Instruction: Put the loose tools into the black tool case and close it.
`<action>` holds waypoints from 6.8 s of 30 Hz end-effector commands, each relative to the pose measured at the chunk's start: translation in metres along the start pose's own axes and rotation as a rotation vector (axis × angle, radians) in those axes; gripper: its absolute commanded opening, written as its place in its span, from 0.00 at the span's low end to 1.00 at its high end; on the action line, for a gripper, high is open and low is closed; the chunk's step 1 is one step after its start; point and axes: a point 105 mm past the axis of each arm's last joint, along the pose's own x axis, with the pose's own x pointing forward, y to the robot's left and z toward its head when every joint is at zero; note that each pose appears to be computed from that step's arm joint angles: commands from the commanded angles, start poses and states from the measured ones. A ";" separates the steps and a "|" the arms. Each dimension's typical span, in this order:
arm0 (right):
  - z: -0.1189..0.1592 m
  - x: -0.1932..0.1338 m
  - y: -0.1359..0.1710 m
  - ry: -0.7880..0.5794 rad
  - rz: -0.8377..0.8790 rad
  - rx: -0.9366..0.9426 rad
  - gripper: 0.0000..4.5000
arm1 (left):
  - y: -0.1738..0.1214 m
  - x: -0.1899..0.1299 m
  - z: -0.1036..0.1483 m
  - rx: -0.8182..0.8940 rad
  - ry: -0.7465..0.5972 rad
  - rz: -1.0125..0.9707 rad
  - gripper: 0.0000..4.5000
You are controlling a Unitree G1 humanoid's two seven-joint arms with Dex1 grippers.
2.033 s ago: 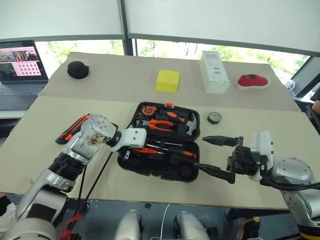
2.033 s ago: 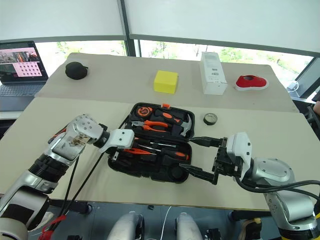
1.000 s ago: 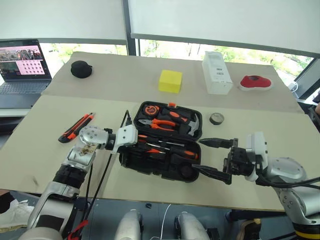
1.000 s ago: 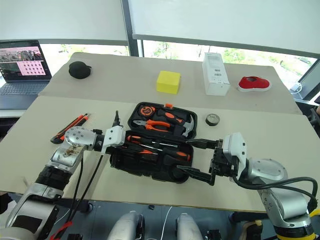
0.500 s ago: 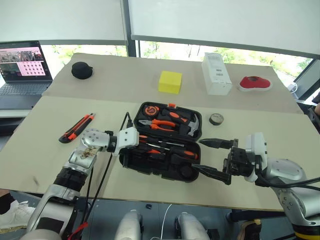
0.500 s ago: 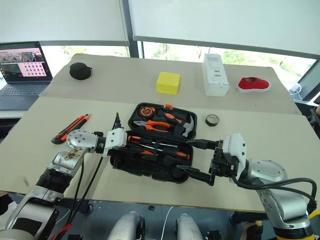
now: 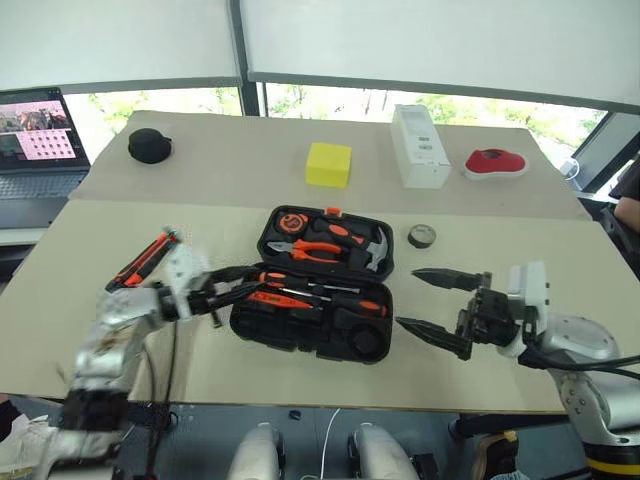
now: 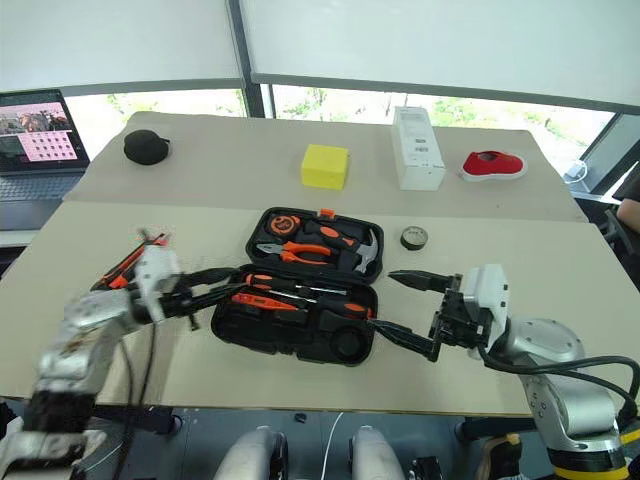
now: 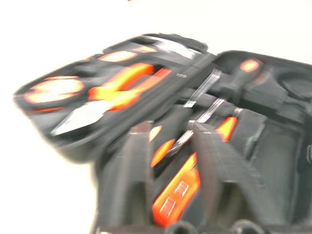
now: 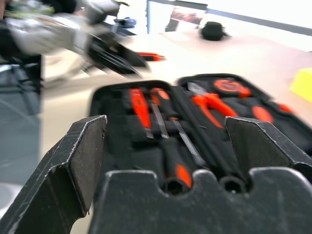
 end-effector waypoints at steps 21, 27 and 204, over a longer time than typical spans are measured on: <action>0.010 0.010 0.014 -0.204 0.053 -0.041 1.00 | -0.002 -0.197 -0.059 -0.233 0.115 1.031 0.99; 0.035 0.028 0.022 -0.292 0.081 -0.067 1.00 | 0.066 -0.151 -0.025 -0.283 0.091 0.952 0.99; -0.058 0.052 -0.179 0.901 -0.140 -0.200 0.02 | -0.028 0.022 0.038 -0.102 -0.154 -0.356 1.00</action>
